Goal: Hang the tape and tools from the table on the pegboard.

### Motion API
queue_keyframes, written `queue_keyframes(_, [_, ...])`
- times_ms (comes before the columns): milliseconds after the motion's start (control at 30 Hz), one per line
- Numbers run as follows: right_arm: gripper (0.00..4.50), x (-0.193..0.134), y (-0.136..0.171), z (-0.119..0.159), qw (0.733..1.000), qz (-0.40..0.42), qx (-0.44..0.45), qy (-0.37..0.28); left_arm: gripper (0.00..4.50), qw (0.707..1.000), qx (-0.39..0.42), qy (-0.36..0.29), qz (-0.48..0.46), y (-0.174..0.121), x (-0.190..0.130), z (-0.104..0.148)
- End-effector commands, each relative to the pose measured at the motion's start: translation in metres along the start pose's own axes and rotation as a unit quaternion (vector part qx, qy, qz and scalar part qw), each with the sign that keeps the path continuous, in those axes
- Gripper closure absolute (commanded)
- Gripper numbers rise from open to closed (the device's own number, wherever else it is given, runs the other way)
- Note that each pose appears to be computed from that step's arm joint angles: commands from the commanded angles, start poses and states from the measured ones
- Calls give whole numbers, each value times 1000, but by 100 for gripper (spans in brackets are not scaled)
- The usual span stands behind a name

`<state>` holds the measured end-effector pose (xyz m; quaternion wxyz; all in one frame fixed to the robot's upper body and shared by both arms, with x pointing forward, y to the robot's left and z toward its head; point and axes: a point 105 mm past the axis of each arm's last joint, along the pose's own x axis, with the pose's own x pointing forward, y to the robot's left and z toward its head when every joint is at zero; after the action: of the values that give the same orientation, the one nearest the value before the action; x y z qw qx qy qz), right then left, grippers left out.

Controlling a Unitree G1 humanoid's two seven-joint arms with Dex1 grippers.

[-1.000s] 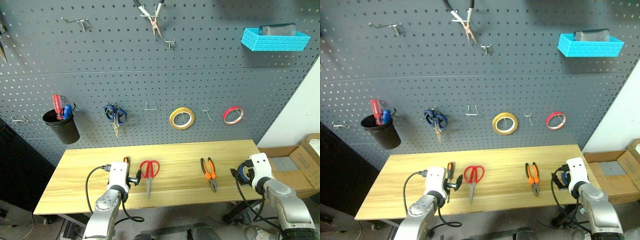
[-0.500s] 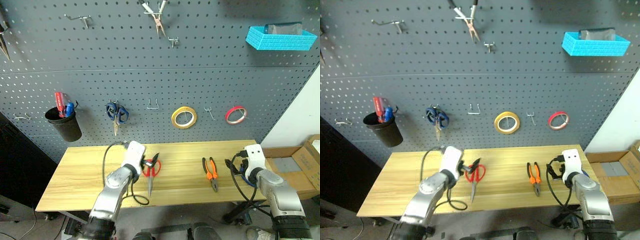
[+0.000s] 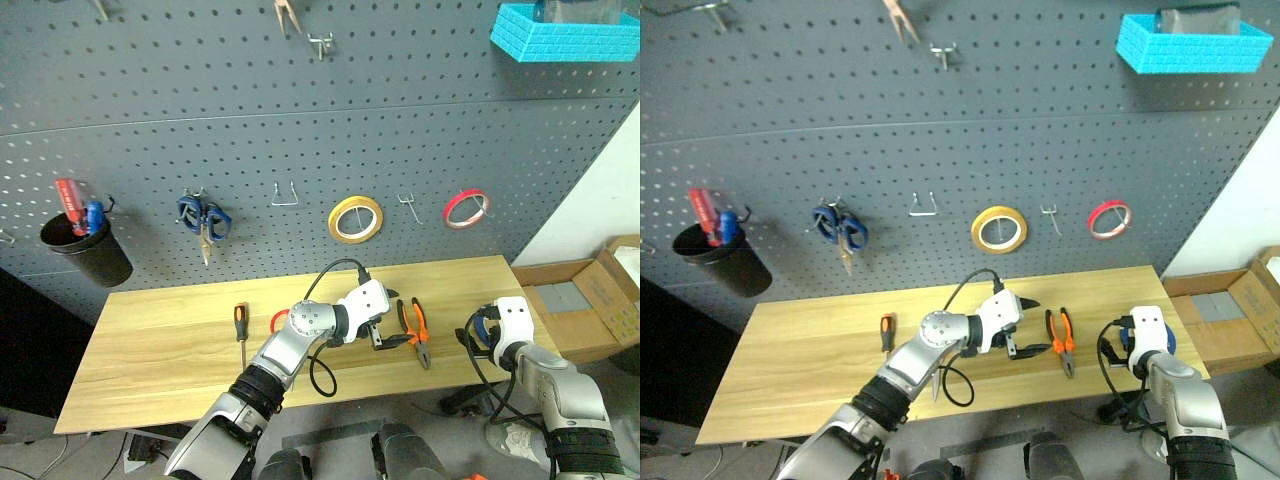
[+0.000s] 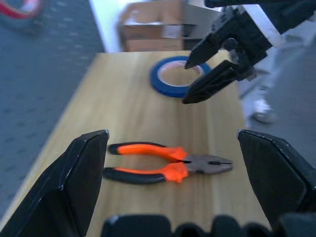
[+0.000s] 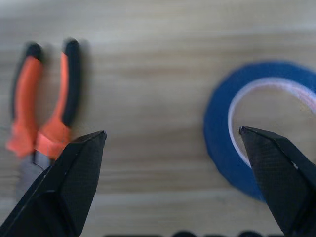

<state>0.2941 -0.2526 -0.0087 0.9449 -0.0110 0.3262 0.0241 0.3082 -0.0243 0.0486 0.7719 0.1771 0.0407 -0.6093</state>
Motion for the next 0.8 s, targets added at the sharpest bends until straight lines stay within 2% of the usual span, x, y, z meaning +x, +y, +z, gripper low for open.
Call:
queue_keyframes(33, [0,-4,-16,4,1000,-19,-12,-7,3,999,28,-15,-24,-5,11,10])
queue_keyframes(233, [0,-3,-29,13,999,-31,-29,-15,3,999,42,-16,-26,-3,15,10])
queue_keyframes(533, [0,6,-27,33,999,-9,-38,-35,3,998,48,-20,-28,1,13,12])
queue_keyframes(800, [0,22,-26,30,1000,21,-2,1,3,998,44,-24,-24,3,13,17])
